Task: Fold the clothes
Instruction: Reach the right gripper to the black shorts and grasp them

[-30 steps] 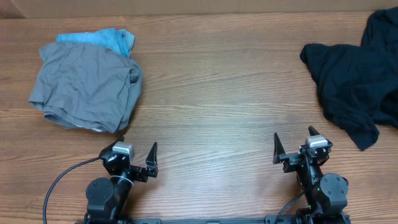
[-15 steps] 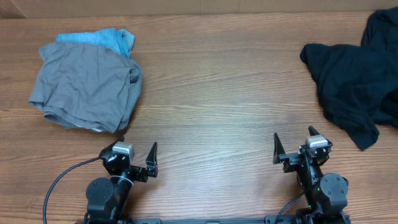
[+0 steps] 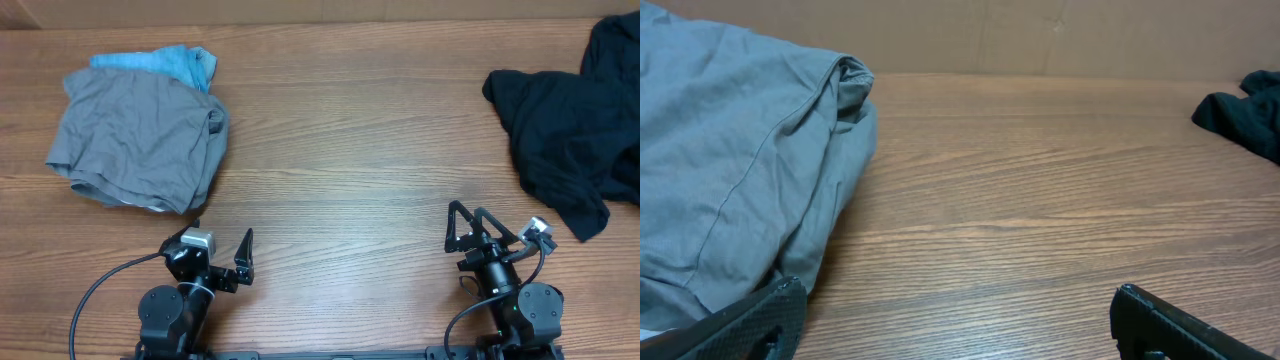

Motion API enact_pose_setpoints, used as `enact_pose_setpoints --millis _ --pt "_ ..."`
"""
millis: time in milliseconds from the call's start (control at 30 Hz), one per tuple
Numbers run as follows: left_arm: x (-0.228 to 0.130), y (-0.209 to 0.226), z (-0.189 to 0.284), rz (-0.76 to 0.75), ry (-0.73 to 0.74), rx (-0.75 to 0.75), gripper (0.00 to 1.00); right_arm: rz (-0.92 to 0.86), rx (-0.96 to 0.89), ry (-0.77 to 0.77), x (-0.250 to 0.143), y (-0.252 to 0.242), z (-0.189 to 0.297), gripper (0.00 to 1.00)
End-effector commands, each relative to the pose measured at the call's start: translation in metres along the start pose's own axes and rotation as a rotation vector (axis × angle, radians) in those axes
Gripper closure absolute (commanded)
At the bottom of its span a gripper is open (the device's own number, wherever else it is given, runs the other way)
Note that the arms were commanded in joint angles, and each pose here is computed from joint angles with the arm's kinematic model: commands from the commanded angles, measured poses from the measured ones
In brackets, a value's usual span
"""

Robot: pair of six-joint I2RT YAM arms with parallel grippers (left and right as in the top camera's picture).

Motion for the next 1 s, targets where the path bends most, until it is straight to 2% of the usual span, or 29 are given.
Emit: enact_pose_setpoints --millis 0,100,267,400,567,667,833,967 --pt "-0.003 0.002 -0.001 0.011 -0.004 0.004 0.00 0.003 -0.006 -0.009 0.004 0.002 -0.001 0.00" --pt "-0.003 0.002 -0.001 0.011 -0.004 0.004 0.00 0.122 -0.017 -0.017 0.022 0.012 -0.007 0.00" --pt "-0.003 0.002 -0.001 0.011 -0.004 0.004 0.00 0.340 -0.143 0.061 0.082 0.035 -0.041 0.00" --pt "-0.003 0.002 -0.001 0.011 -0.004 0.004 0.00 0.421 -0.296 0.202 0.131 0.034 -0.084 0.00" --pt "-0.003 0.002 -0.001 0.011 -0.004 0.004 0.00 0.409 -0.604 0.375 0.176 0.006 -0.126 0.00" --pt "-0.003 0.002 -0.001 0.011 -0.004 0.004 0.00 0.432 -0.804 0.457 0.182 -0.016 -0.146 0.00" --pt "-0.003 0.002 -0.001 0.011 -0.004 0.004 0.00 0.458 -1.019 0.594 0.158 -0.068 -0.174 0.00" --pt "-0.003 0.002 -0.001 0.011 -0.004 0.004 0.00 0.359 -1.135 0.669 0.144 -0.121 -0.175 0.00"
Point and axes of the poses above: each gripper's point midway between its finger pads, its own z axis back along the fingers, its own y axis along the line the jaws close on, x = y × z, the point moved 10 cm from there along z, back along the fingers, and after that the axes turned 13 degrees about z, right-handed, at the moved point
